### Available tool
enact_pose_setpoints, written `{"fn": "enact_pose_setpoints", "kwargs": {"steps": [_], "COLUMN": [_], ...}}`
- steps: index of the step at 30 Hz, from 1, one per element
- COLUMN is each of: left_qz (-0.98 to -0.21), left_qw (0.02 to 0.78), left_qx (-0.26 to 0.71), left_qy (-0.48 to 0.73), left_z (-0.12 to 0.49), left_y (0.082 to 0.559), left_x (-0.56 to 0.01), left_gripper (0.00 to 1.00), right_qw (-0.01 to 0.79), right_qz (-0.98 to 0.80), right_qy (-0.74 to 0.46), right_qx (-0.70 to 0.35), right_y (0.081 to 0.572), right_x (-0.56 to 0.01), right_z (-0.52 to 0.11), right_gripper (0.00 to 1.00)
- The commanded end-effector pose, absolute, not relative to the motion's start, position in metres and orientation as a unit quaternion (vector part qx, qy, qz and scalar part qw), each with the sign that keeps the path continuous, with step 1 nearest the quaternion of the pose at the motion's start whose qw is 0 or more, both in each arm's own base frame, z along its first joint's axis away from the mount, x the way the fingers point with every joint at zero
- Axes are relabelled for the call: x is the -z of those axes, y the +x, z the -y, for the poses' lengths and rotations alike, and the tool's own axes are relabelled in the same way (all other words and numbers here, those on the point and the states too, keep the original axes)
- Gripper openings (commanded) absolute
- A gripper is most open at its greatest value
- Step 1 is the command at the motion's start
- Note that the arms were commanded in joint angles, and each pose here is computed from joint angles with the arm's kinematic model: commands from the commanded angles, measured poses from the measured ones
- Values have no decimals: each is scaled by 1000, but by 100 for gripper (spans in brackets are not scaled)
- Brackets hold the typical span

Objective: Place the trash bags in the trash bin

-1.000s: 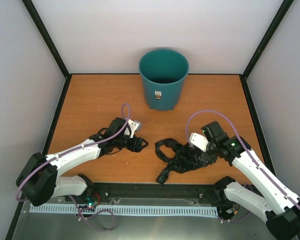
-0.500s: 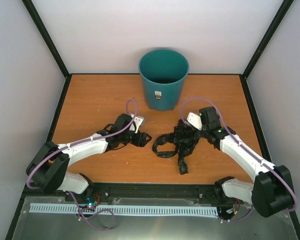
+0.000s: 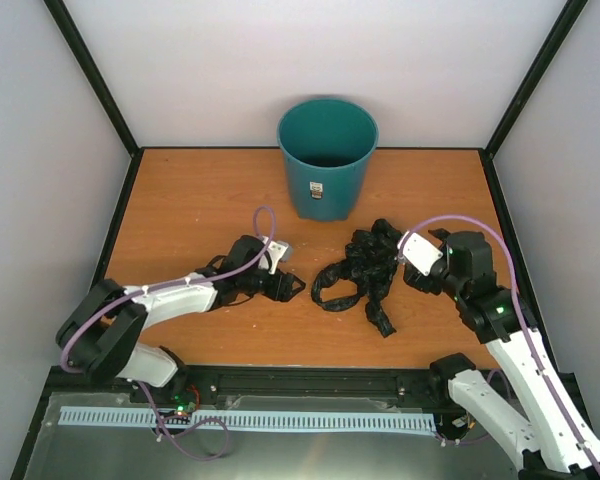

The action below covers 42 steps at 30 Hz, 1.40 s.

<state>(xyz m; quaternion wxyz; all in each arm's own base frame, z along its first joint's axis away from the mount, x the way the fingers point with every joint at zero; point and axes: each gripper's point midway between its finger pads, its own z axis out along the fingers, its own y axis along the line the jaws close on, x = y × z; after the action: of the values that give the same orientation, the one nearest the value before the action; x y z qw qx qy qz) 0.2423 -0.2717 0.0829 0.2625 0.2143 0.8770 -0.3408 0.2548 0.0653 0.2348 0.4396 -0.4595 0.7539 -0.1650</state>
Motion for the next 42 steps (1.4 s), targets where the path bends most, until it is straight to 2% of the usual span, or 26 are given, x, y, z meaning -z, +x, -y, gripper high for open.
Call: {"fn": "enact_pose_setpoints", "kwargs": {"steps": [1,5,9,16,19,23,27,31,33,36,42], "left_qz": [-852,-842,-846,-838,-835,-845,-852,-849,-847,-845,-850], "left_qw": [264,256,248,235,226,224,246,283,298,309,325], "left_qx": [381,400,401,409,407,385,374,373,375,376,353], "left_qy": [243,256,248,275,293,296,270,244,231,220,218], "left_z": [297,310,320,349,366,374,364,350,341,328,302], "left_y": [248,252,262,260,249,241,244,245,243,235,222], "left_x": [-94,-90,-74,-49,-41,-32,-40,-60,-68,-78,-106], "left_gripper": [65,65,65,62,59,46,31,13,8,4,3], "right_qw": [397,351,306,281,302,305,298,300,304,317,349], "right_qz": [-770,-778,-766,-747,-741,-737,-782,-787,-788,-800,-798], "right_qy": [-496,-520,-564,-588,-584,-585,-544,-539,-535,-507,-491], "right_qx": [61,7,-53,-130,-139,-148,-55,2,16,51,-23], "right_y": [216,205,183,156,158,161,195,206,211,232,245], "right_x": [-207,-183,-159,-133,-135,-122,-100,-88,-85,-90,-140], "right_z": [-85,-97,-111,-127,-132,-140,-119,-103,-99,-92,-122], "right_gripper": [84,80,81,87,95,99,92,92,87,72,33]}}
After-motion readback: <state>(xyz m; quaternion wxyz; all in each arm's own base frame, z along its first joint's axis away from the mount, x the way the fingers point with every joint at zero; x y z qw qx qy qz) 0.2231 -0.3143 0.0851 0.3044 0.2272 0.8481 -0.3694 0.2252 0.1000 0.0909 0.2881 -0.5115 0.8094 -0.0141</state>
